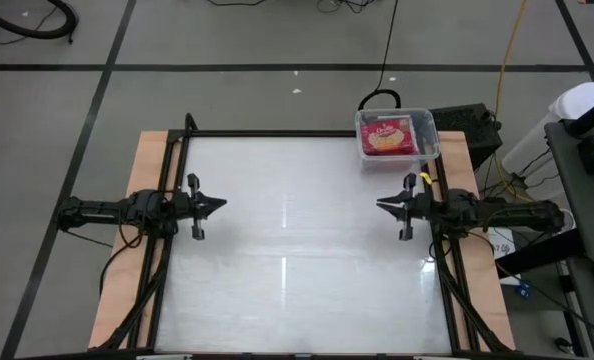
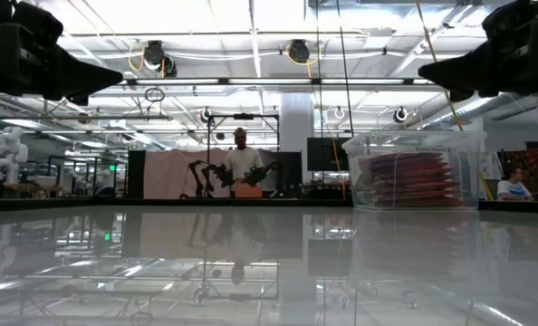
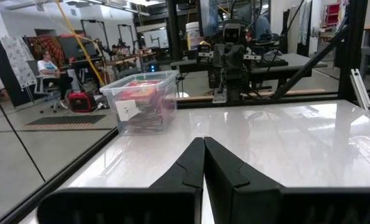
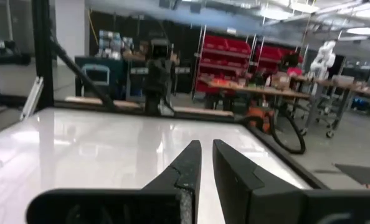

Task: Sort popcorn bags into baskets
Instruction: Return to Home Position

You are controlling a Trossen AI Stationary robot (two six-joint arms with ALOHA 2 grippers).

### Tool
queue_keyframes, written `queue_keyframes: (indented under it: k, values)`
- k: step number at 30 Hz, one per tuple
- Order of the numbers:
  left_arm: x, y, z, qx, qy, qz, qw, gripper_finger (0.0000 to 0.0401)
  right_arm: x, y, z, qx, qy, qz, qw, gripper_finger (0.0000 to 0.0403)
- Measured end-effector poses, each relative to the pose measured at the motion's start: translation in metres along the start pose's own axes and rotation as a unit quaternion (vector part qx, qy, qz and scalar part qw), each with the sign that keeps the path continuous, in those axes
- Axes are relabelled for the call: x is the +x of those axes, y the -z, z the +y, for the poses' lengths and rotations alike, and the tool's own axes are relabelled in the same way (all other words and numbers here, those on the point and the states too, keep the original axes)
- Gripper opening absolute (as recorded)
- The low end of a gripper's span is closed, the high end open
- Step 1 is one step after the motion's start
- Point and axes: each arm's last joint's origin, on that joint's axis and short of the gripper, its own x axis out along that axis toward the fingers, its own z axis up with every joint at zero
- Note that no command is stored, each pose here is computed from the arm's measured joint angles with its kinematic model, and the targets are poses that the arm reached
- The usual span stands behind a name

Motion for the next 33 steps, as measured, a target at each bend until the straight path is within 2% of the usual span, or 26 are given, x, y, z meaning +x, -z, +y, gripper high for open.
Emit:
queue_keyframes:
  k: [4,16,33]
  values:
    - [0.0,0.0,0.0,0.0,0.0,0.0,1.0,0.001,-0.0072,-0.0019,-0.0012,-0.007,0.003,-0.016,1.0,0.0034]
    - [0.0,0.0002,-0.0005,-0.004,0.007,0.0,1.0,0.001,-0.0074,0.006,-0.0002,-0.016,-0.003,0.025,1.0,0.0034]
    - [0.0002,0.0004,-0.0006,-0.006,0.009,0.001,1.0,0.001,-0.0075,0.0061,-0.0002,-0.019,-0.003,0.026,0.999,0.0034]
